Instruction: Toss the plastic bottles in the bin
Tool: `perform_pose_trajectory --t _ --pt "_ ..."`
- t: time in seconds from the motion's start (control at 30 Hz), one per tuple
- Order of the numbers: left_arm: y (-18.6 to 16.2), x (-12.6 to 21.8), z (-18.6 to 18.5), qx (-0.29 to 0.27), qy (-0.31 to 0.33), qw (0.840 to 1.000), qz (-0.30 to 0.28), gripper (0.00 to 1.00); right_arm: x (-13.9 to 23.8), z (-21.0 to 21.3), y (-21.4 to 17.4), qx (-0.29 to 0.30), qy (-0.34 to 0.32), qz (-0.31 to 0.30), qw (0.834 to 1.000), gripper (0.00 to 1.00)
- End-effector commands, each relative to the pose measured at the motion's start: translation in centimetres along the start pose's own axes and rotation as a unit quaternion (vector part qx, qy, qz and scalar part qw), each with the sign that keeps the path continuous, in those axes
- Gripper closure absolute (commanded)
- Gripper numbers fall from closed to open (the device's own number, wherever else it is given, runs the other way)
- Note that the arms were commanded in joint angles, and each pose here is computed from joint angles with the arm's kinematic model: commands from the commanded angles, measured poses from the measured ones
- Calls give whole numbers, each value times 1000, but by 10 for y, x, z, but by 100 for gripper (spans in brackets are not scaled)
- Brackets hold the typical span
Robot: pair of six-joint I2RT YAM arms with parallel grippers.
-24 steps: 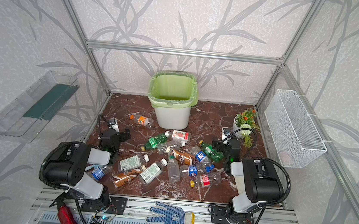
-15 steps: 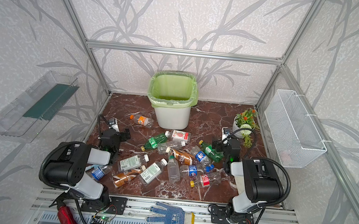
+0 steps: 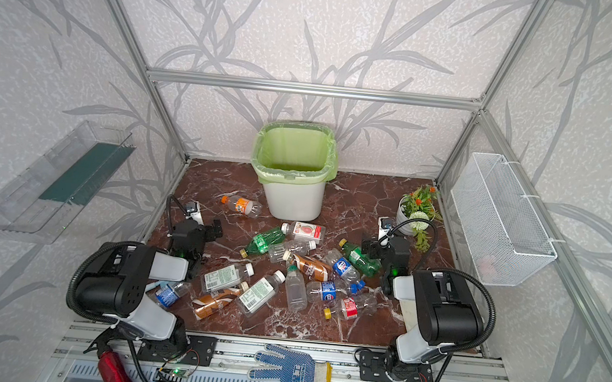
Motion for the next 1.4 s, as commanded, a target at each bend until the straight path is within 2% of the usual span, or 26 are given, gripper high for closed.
perform_pose_trajectory --t 0.0,0.5,0.57,0.67,0.73,0.9,1.07,1.17,1.23,1.37 --pt "9 -3 0 -5 5 1000 -12 1 -2 -2 6 -4 -5 -11 1000 1" --pt "9 -3 0 -4 5 1000 -12 1 -2 -1 5 -5 -4 -11 1000 1" --pt "13 -2 5 4 21 1000 -8 1 -2 -1 6 -5 -4 -11 1000 0" --pt "41 1 18 12 61 997 35 1 0 -4 21 -17 -17 5 1000 1" --pt "67 7 33 48 106 991 65 1 1 -3 35 -26 -16 43 999 2" --pt "105 12 38 113 105 983 102 2 11 0 62 -52 -17 68 996 3" --pt "109 -11 15 240 43 955 172 5 17 0 73 -76 -31 107 991 5" --pt "107 -38 -12 314 -32 925 211 13 18 -1 77 -85 -41 120 988 6" --pt "105 -55 -29 359 -71 899 239 17 18 -2 79 -90 -48 122 987 6" --pt "91 -83 -60 408 -90 864 282 17 21 0 81 -98 -43 118 987 6"
Point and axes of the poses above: each gripper's point midway between its finger pads, its own x axis back along the fingers, its own z axis along the line the jaws close on, y = z × x, the point moved 7 cm from there along x, back along the fingers, and after that the axes turned 9 degrees about -x, right-handed, at the moved point
